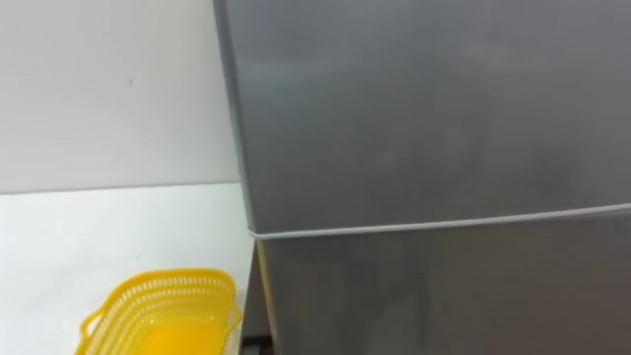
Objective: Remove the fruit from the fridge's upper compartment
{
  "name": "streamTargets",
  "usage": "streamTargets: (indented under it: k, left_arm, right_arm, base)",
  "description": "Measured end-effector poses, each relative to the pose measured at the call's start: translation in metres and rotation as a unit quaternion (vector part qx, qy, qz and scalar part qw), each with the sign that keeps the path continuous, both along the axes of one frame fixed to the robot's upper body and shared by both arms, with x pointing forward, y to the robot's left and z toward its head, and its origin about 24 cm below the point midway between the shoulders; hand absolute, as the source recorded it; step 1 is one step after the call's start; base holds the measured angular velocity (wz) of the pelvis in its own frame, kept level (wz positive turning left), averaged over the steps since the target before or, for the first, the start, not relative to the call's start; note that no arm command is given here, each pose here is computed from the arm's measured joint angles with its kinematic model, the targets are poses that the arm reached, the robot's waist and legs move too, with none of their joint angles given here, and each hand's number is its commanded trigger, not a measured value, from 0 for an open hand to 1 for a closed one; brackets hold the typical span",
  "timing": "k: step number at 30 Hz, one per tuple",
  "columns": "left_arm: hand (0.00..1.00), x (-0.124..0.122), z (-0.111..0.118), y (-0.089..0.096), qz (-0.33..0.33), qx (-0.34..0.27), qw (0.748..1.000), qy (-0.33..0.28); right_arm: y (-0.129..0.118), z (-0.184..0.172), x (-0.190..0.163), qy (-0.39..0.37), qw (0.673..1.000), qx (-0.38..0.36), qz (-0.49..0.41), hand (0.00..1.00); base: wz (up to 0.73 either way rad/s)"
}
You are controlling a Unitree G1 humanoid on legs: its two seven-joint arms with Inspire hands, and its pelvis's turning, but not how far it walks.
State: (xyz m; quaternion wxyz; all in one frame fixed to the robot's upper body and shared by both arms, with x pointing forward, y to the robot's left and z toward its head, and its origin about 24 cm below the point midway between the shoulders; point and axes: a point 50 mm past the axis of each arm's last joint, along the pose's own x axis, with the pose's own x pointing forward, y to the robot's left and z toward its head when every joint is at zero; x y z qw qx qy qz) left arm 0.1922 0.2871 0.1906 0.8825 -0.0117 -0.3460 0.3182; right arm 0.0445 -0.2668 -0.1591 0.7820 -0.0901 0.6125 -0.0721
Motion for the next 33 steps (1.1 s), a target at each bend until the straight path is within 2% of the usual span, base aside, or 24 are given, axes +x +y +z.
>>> streamTargets:
  k: [5,8,13,22,33]
  left_arm:
    - [0.0,0.022,0.011,-0.028,-0.143,0.049,0.988,0.002]
    - [0.0,0.028,0.014,-0.05,-0.255,0.076,0.964,0.004]
    - [0.0,0.033,0.013,-0.06,-0.336,0.118,0.934,0.037]
    - [0.0,0.038,0.022,-0.068,-0.418,0.203,0.882,0.08]
    - [0.0,0.036,0.021,-0.073,-0.471,0.212,0.853,0.074]
  right_arm:
    - [-0.003,0.002,0.005,-0.007,1.0,-0.002,0.008,0.0]
    - [-0.007,0.003,0.004,-0.004,1.0,-0.002,0.009,0.0]
    - [-0.011,0.003,0.0,0.012,1.0,-0.008,0.015,0.0]
    - [-0.018,0.003,-0.028,0.096,0.993,-0.029,0.066,0.0]
    - [-0.02,0.004,-0.033,0.118,0.989,-0.039,0.079,0.0]
  base:
    - [-0.03]
    - [-0.1]
    - [-0.09]
    - [-0.04]
    - [-0.03]
